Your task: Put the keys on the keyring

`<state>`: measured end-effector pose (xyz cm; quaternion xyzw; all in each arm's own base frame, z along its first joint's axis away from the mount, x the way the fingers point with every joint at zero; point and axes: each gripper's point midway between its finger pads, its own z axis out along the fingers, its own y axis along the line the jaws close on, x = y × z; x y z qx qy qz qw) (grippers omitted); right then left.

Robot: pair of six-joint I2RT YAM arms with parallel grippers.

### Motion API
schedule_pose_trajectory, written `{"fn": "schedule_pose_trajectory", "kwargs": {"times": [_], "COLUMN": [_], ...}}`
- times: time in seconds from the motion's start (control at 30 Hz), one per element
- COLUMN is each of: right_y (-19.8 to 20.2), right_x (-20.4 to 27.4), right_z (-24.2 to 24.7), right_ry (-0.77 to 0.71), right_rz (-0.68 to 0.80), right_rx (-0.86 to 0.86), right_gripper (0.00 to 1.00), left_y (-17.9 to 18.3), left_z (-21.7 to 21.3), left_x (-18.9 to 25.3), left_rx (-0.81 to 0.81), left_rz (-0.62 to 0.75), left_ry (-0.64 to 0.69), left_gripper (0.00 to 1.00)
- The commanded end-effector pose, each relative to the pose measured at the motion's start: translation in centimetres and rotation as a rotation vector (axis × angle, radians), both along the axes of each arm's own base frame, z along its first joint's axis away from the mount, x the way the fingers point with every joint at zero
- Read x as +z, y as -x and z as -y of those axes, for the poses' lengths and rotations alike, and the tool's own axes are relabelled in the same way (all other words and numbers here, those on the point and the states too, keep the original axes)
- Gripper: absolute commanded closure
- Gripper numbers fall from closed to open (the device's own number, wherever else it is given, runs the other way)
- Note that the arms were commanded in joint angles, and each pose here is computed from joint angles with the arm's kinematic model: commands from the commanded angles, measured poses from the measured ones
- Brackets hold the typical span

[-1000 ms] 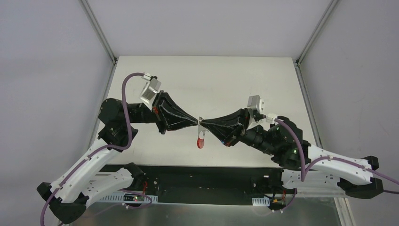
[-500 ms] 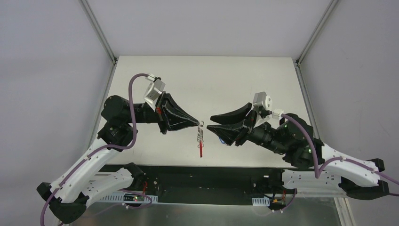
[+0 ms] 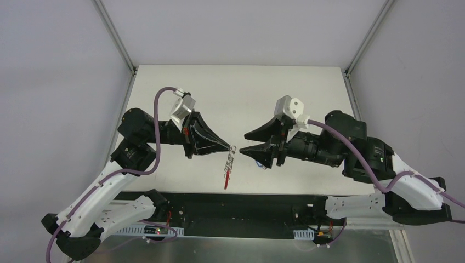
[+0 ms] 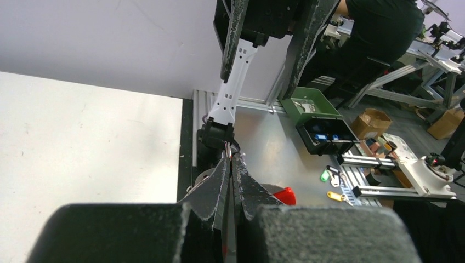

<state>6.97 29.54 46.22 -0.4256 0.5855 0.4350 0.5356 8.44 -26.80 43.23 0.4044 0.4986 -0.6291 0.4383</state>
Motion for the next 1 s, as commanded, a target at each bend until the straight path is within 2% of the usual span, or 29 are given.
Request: {"fn": "schedule_pose_trajectory", "kwargs": {"times": [0.0, 0.23, 0.8, 0.97], "right_y": [1.0, 1.9, 1.5, 1.2], "right_x": [-1.9, -2.7, -2.3, -2.3], "right_z": [0.2, -0.7, -2.5, -3.1], "right_ry": [0.154, 0.230, 0.206, 0.205], "right_rz": [0.022, 0.010, -0.009, -0.014], "right_rx": [0.080, 0.175, 0.218, 0.218], "right_gripper": [0.55, 0.54, 0.54, 0.57], "left_y": [1.7, 2.5, 3.1, 3.2], "left_z": [-0.9, -1.1, -1.3, -1.4], "left_x": [2.1, 2.1, 1.7, 1.7], "left_rx": [-0.044, -0.080, -0.113, -0.115], "left_rz": [0.097, 0.101, 0.103, 0.108], "left_ry": [0.038, 0.030, 0.021, 0.021], "left_gripper": [1.00, 1.00, 1.00, 1.00]}}
